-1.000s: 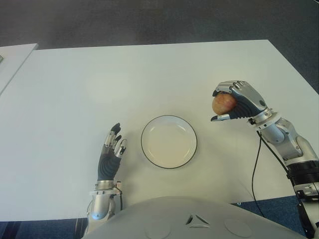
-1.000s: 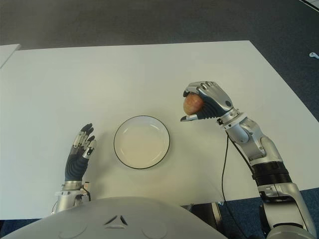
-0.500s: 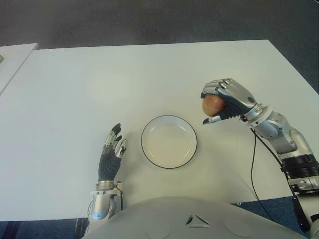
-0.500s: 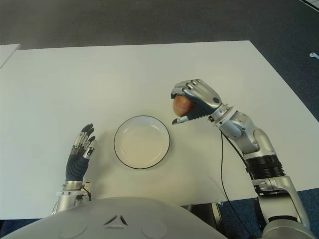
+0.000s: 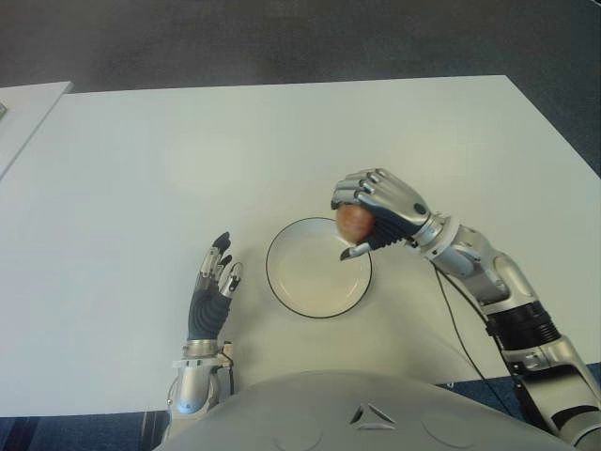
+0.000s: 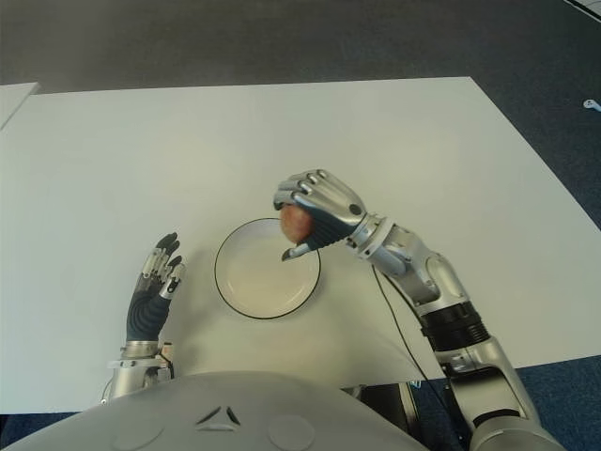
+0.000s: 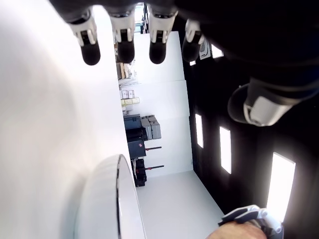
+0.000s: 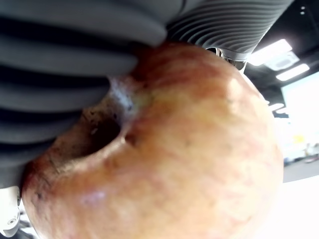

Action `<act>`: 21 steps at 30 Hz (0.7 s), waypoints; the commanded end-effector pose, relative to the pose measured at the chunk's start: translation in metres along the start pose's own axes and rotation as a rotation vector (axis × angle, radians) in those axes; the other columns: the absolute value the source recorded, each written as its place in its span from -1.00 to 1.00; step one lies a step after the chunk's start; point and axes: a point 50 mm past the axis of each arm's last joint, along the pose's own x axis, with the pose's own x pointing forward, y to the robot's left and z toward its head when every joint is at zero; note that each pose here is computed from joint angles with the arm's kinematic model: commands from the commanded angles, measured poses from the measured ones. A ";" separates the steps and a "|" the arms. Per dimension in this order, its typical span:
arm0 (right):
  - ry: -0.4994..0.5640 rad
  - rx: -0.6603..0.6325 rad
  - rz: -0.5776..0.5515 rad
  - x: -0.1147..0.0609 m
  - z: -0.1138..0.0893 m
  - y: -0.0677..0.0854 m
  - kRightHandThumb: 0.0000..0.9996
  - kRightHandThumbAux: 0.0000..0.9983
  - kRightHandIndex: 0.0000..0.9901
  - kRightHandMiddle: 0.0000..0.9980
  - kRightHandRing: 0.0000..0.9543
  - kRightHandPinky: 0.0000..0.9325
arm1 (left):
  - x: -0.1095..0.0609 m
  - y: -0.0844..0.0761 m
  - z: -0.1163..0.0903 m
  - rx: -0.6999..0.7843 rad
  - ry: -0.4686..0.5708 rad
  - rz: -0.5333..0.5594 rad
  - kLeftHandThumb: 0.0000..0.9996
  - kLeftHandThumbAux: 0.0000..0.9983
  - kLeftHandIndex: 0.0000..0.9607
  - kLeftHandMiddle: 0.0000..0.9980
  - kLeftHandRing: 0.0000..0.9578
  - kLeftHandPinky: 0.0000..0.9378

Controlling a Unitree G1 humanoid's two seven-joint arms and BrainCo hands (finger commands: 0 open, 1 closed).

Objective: Put the apples into the plate.

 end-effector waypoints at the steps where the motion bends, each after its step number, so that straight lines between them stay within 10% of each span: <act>1: -0.017 0.013 0.034 0.006 0.003 0.008 0.43 0.43 -0.11 0.76 0.81 0.85 | -0.001 -0.003 -0.004 0.001 0.018 0.011 -1.00 -0.18 -1.00 -1.00 -1.00 -0.98; 11: -0.091 0.039 0.115 0.014 0.014 0.040 0.44 0.43 -0.11 0.77 0.83 0.86 | -0.002 -0.006 -0.002 0.009 0.020 0.015 -1.00 -0.18 -1.00 -1.00 -1.00 -0.98; 21: -0.111 0.026 0.114 0.011 0.018 0.042 0.45 0.42 -0.11 0.74 0.81 0.85 | -0.002 -0.009 -0.001 0.012 0.010 0.035 -1.00 -0.18 -1.00 -1.00 -1.00 -0.98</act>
